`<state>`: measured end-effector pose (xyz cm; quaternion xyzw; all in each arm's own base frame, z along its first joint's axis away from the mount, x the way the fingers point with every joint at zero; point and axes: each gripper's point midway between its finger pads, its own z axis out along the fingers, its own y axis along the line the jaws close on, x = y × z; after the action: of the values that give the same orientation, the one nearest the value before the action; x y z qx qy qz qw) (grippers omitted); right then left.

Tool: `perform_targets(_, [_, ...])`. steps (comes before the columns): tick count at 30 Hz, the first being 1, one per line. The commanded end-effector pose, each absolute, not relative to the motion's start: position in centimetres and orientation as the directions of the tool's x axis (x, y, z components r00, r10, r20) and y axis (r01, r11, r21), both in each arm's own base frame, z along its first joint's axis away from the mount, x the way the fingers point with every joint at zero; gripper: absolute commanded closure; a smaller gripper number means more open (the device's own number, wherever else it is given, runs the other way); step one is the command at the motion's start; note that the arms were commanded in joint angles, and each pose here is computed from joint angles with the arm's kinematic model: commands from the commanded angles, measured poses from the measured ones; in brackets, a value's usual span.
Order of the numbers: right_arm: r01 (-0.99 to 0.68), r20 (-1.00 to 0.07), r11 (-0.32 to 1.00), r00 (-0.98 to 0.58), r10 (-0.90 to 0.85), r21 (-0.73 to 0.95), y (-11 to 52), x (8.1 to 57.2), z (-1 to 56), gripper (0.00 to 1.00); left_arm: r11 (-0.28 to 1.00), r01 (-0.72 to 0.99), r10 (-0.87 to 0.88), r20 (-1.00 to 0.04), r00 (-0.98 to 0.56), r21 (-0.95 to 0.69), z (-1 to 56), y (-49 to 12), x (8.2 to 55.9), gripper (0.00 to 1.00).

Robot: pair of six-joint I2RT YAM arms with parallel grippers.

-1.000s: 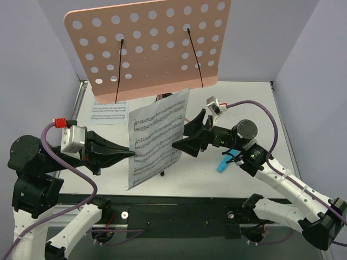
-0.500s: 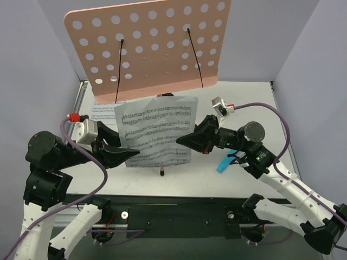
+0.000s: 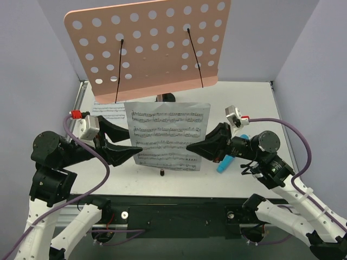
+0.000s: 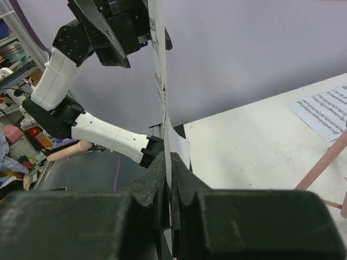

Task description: Set up the instrument practice props

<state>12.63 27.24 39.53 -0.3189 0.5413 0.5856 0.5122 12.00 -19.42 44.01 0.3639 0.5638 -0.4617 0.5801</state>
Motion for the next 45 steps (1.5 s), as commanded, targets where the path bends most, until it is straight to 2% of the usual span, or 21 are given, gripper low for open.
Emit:
perform_targets(1, [-0.96, -0.937, 0.107, -0.224, 0.269, 0.261, 26.8, 12.1, 39.9, 1.0, 0.284, 0.955, -0.169, -0.985, -0.042, -0.09, 44.9, -19.8, 12.1, 0.39])
perform_targets(15, [-0.958, -0.921, 0.057, -0.252, 0.299, 0.28, 26.6, 11.0, 40.8, 1.0, 0.193, 0.973, -0.248, -0.966, -0.077, -0.127, 44.8, -20.7, 12.2, 0.39])
perform_targets(17, [-0.955, -0.922, 0.068, -0.257, 0.289, 0.288, 26.5, 11.1, 40.5, 1.0, 0.189, 0.974, -0.249, -0.965, -0.076, -0.125, 44.8, -20.7, 12.1, 0.46])
perform_targets(20, [-0.957, -0.921, 0.072, -0.248, 0.3, 0.281, 26.2, 11.0, 40.7, 1.0, 0.177, 0.977, -0.254, -0.965, -0.071, -0.118, 45.1, -20.8, 12.0, 0.67])
perform_targets(26, [-0.919, -0.86, 0.157, -0.264, 0.436, 0.362, 25.3, 13.0, 42.1, 1.0, 0.149, 0.978, -0.286, -0.953, -0.098, -0.145, 45.0, -21.0, 12.0, 0.88])
perform_targets(28, [-0.876, -0.799, 0.171, -0.312, 0.514, 0.452, 24.9, 14.1, 42.6, 1.0, 0.157, 0.975, -0.297, -0.949, -0.107, -0.159, 44.9, -21.0, 12.3, 0.89])
perform_targets(30, [-0.838, -0.731, 0.149, -0.354, 0.583, 0.524, 24.5, 14.8, 43.1, 1.0, 0.169, 0.97, -0.302, -0.946, -0.116, -0.173, 44.6, -21.1, 12.7, 0.88])
perform_targets(31, [-0.815, -0.686, 0.131, -0.375, 0.624, 0.565, 24.2, 15.3, 43.4, 1.0, 0.173, 0.969, -0.305, -0.945, -0.12, -0.179, 44.6, -21.0, 12.8, 0.84])
perform_targets(32, [-0.799, -0.662, 0.122, -0.39, 0.641, 0.589, 24.1, 15.5, 43.5, 1.0, 0.177, 0.966, -0.307, -0.943, -0.129, -0.19, 44.4, -21.1, 13.1, 0.7])
perform_targets(33, [-0.768, -0.622, 0.118, -0.407, 0.669, 0.629, 23.8, 16.0, 43.6, 1.0, 0.178, 0.965, -0.309, -0.942, -0.132, -0.194, 44.4, -21.1, 13.3, 0.62])
perform_targets(35, [-0.723, -0.576, 0.128, -0.417, 0.703, 0.679, 23.4, 16.9, 43.5, 1.0, 0.176, 0.962, -0.312, -0.939, -0.145, -0.207, 44.2, -21.3, 13.5, 0.57])
perform_targets(45, [-0.651, -0.465, 0.083, -0.44, 0.769, 0.754, 22.2, 17.6, 43.8, 1.0, 0.18, 0.956, -0.323, -0.932, -0.163, -0.23, 43.9, -21.5, 13.9, 0.53])
